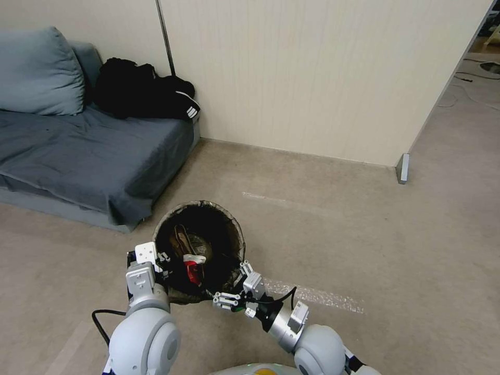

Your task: Pick up the trash bin, then pick up the garbage from the floor and place it into the trash bin.

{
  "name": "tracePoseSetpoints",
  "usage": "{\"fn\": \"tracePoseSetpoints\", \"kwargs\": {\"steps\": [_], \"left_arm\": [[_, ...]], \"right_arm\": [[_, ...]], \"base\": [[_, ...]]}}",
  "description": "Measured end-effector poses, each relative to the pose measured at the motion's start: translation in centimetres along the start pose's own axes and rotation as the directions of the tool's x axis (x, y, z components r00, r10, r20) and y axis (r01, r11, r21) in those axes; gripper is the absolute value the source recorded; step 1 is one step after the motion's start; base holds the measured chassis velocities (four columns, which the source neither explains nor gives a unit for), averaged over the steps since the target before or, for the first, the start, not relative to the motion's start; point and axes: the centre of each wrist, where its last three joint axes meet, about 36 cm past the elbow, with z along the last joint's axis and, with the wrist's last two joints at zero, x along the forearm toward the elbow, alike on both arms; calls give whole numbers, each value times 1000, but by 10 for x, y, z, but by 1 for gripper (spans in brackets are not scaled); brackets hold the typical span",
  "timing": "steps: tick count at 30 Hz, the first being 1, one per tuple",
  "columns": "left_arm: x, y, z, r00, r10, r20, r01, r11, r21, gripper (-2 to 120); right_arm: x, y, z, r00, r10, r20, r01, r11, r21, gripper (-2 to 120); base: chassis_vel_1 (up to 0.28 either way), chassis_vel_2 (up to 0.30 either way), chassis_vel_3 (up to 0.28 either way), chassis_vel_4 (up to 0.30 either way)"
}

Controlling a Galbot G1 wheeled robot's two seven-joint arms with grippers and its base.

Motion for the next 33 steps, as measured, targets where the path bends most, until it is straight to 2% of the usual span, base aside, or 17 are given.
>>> {"fn": "tracePoseSetpoints", "kwargs": {"steps": [2, 5, 6, 9, 10, 13, 15, 17, 18, 20, 21, 23, 24, 28, 33], "left_arm": [[0, 0, 0, 1000, 1, 1, -1, 1000, -1, 0], [-1, 1, 2, 1000, 3, -2, -3, 1000, -8, 0], [-1, 1, 2, 1000, 3, -2, -3, 1000, -8, 0], [-4, 1, 4, 1000, 2, -4, -2, 1000, -18, 0], [-4, 1, 4, 1000, 2, -4, -2, 1000, -18, 0], [-6, 4, 5, 1000, -5, -1, 5, 1000, -29, 0], [-7, 5, 5, 1000, -7, -1, 7, 999, -31, 0], [-8, 6, 5, 1000, -11, 0, 11, 999, -35, 0], [-8, 6, 5, 1000, -11, 0, 11, 999, -35, 0], [-10, 7, 5, 1000, -16, 0, 16, 999, -35, 0], [-10, 7, 5, 1000, -16, 0, 16, 999, -35, 0], [-11, 7, 7, 1000, -19, -1, 19, 999, -32, 0], [-11, 7, 7, 1000, -19, -1, 19, 999, -32, 0], [-12, 6, 8, 1000, -22, -2, 22, 999, -28, 0], [-13, 7, 7, 1000, -24, 1, 24, 999, -25, 0]], "right_arm": [[-1, 0, -4, 1000, 0, 14, 0, 1000, 17, 99], [-13, -1, -40, 992, 10, 129, -25, 993, 114, 100], [-13, -1, -40, 992, 10, 129, -25, 993, 114, 100], [-21, 2, -91, 963, 24, 268, -77, 979, 188, 100], [-21, 2, -91, 963, 24, 268, -77, 979, 188, 100], [-16, 10, -134, 922, 85, 378, -168, 967, 192, 100], [-12, 10, -140, 913, 106, 394, -196, 961, 196, 100], [3, 8, -149, 889, 180, 420, -289, 934, 212, 100], [3, 8, -149, 889, 180, 420, -289, 934, 212, 100], [17, 4, -147, 870, 253, 423, -368, 904, 217, 100], [17, 4, -147, 870, 253, 423, -368, 904, 217, 100], [31, 0, -136, 841, 342, 420, -457, 864, 210, 100], [31, 0, -136, 841, 342, 420, -457, 864, 210, 100], [52, -2, -101, 802, 458, 382, -553, 812, 188, 100], [57, -3, -77, 774, 524, 356, -603, 782, 158, 100]], "base": [[0, 0, 0, 0], [0, 0, 0, 0], [0, 0, 0, 0], [0, 0, 0, 0], [0, 0, 0, 0], [0, 0, 0, 0], [0, 0, 0, 0], [0, 0, 0, 0], [0, 0, 0, 0], [0, 0, 0, 0], [0, 0, 0, 0], [0, 0, 0, 0], [0, 0, 0, 0], [0, 0, 0, 0], [0, 0, 0, 0]]}}
